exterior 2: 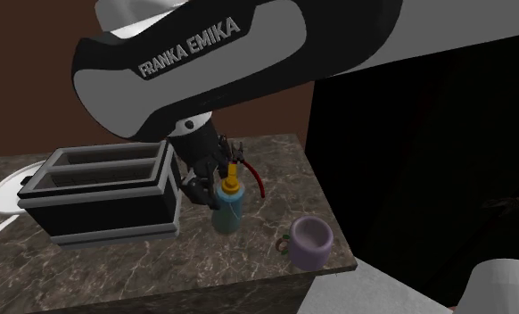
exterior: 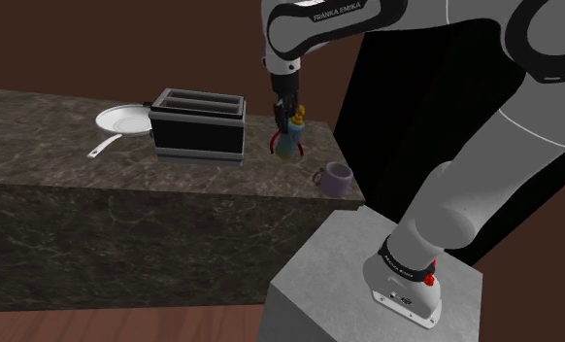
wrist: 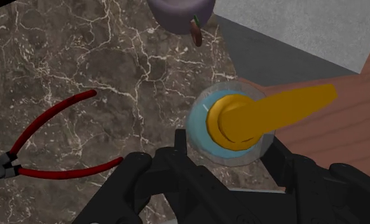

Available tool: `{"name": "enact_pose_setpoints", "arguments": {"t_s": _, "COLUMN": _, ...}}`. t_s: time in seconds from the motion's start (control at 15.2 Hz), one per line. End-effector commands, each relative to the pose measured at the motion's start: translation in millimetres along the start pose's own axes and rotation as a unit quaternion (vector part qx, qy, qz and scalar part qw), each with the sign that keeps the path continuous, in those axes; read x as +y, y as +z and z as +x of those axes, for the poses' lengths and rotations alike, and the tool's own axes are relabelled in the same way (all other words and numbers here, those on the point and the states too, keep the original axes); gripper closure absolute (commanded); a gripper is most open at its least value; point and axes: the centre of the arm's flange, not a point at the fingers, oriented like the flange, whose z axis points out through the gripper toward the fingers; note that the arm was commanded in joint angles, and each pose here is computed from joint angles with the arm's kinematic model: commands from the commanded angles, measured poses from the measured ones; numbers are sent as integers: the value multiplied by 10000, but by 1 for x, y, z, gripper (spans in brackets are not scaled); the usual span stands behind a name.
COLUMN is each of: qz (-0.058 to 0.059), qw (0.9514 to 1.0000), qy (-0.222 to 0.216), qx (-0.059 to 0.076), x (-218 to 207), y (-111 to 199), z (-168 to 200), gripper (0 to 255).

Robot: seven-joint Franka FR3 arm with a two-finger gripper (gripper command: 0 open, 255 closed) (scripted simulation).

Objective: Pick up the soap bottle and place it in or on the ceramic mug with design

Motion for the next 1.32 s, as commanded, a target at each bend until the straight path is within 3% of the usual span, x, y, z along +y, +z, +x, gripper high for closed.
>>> {"name": "enact_pose_setpoints", "arguments": {"t_s": 0.0, "qz": 0, "qw": 10000, "qy": 0, "qx": -2, "x": 1, "y": -11, "z": -3, "gripper": 255}}
{"name": "enact_pose_setpoints", "arguments": {"t_s": 0.59, "qz": 0, "qw": 10000, "qy": 0, "qx": -2, "x": 3, "y": -54, "z": -13, "gripper": 255}}
{"name": "enact_pose_setpoints", "arguments": {"t_s": 1.25, "qz": 0, "qw": 10000, "qy": 0, "qx": -2, "x": 36, "y": -40, "z": -140, "gripper": 255}}
